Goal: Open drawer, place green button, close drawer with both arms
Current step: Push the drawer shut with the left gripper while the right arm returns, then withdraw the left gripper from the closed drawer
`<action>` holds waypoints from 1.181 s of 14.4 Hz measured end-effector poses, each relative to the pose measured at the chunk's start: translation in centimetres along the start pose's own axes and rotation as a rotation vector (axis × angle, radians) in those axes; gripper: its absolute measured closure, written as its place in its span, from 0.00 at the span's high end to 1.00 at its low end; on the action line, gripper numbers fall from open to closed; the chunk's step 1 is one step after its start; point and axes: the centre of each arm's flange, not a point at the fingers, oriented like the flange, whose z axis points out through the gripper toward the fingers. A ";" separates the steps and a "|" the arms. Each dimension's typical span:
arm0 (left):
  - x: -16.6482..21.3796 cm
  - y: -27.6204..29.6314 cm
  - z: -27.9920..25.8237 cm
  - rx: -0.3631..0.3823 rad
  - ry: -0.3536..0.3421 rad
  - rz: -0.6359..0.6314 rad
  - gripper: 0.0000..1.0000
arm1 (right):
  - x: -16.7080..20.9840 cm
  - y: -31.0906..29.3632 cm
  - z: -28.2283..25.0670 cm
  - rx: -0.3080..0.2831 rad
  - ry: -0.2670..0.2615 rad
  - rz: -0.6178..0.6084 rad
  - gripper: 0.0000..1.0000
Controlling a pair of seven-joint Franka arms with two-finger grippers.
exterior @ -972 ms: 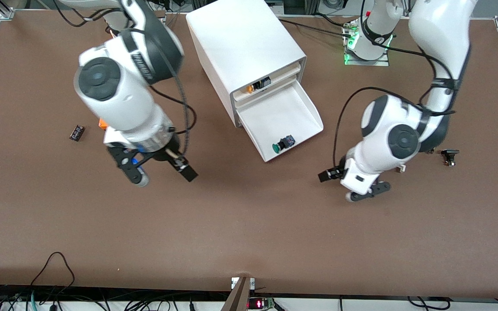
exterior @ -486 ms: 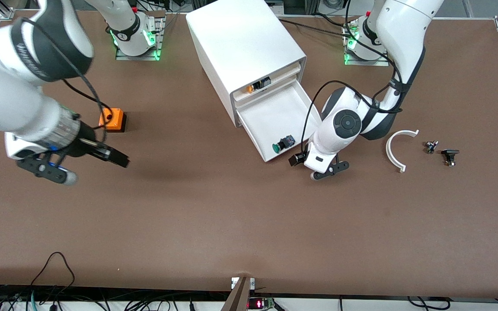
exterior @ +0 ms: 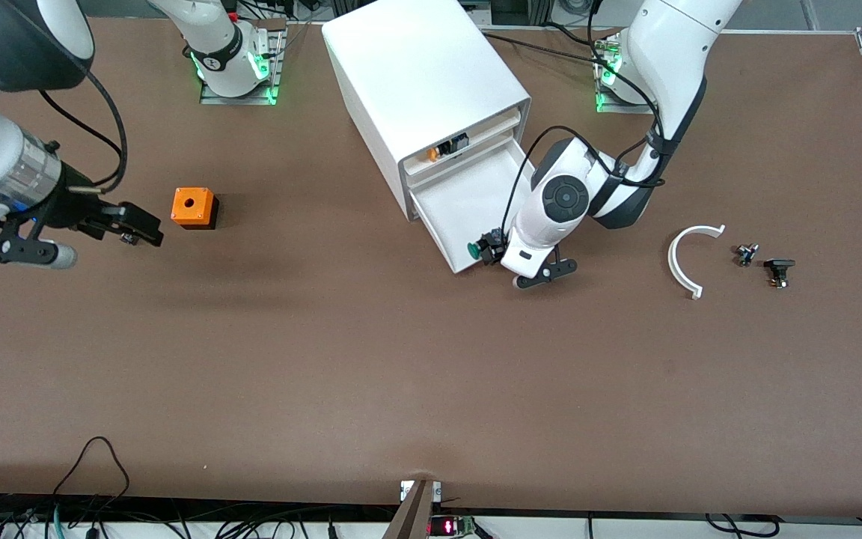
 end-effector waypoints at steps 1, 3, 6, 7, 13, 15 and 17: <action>-0.8 0.3 0.2 0.014 -0.019 0.012 1.00 | -0.6 0.8 -0.6 -0.003 0.005 -0.015 1.00; -2.8 1.0 0.7 0.048 -0.064 0.041 1.00 | -2.0 1.9 -1.7 -0.008 0.016 -0.027 1.00; -5.6 1.9 0.9 0.087 -0.127 0.074 1.00 | -3.9 2.6 -3.3 -0.049 0.043 -0.037 1.00; -6.3 2.1 0.7 0.077 -0.153 0.072 1.00 | -4.6 2.8 -3.6 -0.056 0.047 -0.040 1.00; -8.6 2.5 1.1 0.051 -0.269 0.037 1.00 | -7.6 2.5 -4.8 -0.063 0.053 -0.070 1.00; -9.4 2.7 1.5 0.047 -0.297 0.032 1.00 | -7.6 2.5 -4.8 -0.064 0.051 -0.081 1.00; -10.0 2.9 1.8 0.039 -0.323 0.019 1.00 | -7.4 2.7 -4.6 -0.065 0.047 -0.113 1.00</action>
